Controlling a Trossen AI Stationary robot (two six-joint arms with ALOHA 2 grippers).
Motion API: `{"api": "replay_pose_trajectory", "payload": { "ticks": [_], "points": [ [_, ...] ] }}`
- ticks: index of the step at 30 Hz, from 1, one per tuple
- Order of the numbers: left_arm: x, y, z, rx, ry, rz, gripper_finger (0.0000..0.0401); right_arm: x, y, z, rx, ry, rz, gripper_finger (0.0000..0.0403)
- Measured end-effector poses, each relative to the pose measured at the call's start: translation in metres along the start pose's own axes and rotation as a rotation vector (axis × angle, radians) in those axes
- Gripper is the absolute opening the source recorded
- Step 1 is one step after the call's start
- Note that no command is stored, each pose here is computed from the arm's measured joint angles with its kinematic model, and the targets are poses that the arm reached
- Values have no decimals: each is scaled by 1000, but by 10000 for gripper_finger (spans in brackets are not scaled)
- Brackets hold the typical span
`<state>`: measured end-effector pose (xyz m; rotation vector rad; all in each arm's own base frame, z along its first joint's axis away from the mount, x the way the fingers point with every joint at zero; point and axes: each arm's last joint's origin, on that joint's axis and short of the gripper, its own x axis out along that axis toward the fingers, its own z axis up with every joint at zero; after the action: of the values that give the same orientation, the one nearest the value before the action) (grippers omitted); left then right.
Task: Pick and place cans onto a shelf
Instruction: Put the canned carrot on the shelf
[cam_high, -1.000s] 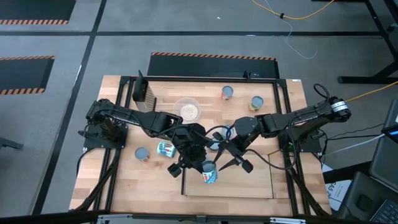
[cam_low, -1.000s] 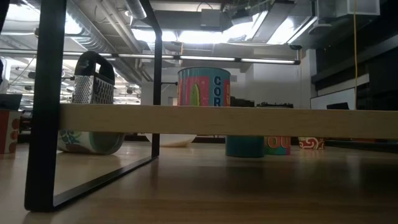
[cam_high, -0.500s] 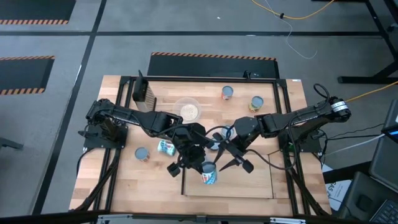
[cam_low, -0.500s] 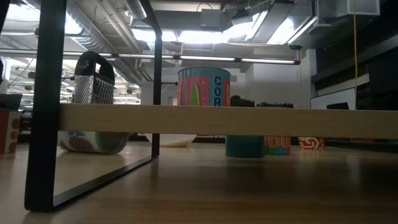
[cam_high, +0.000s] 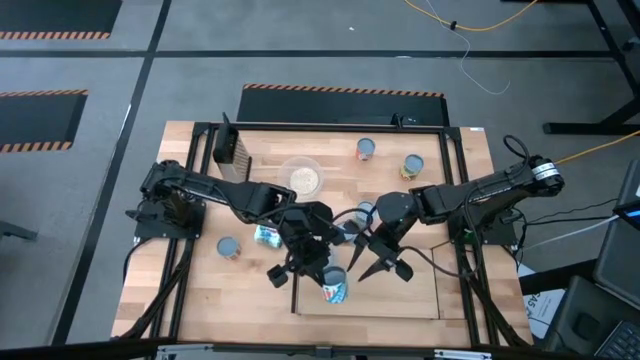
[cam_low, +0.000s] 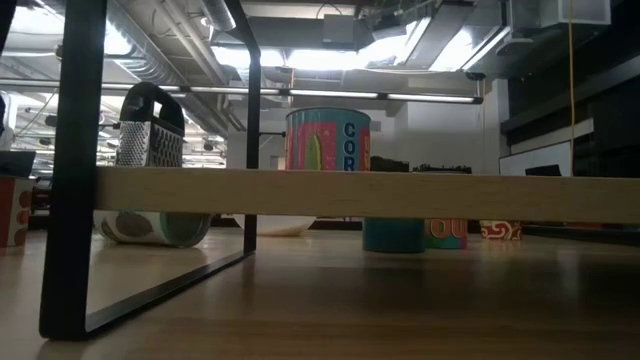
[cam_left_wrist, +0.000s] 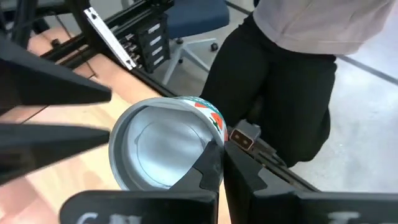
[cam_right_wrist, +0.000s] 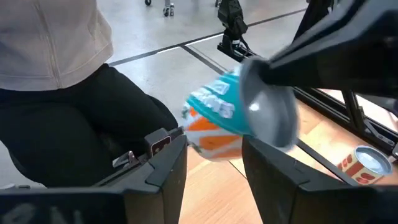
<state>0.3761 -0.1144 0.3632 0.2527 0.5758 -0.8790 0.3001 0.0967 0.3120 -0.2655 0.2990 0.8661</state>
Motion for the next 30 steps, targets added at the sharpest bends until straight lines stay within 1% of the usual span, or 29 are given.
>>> {"api": "replay_pose_trajectory", "payload": {
  "ticks": [3,5,12,16,24,26,28,30],
  "points": [
    [4,0,-4,-30,22,-18,0,0,1,0,6,0,3,158],
    [7,2,-3,-24,6,-30,0,0,1,0,11,4,9,158],
    [19,4,-10,-39,46,-39,0,-1,2,0,23,6,14,158],
    [27,8,-16,-52,82,-24,0,-6,8,0,63,9,100,158],
    [53,15,-28,-69,161,15,0,-42,39,20,47,0,153,158],
    [60,14,-36,-96,212,5,0,-52,45,23,42,9,132,158],
    [69,16,-37,-84,211,13,0,-62,52,26,37,28,90,158],
    [78,14,-44,-103,263,6,0,-70,55,28,31,34,50,158]
  ]
}}
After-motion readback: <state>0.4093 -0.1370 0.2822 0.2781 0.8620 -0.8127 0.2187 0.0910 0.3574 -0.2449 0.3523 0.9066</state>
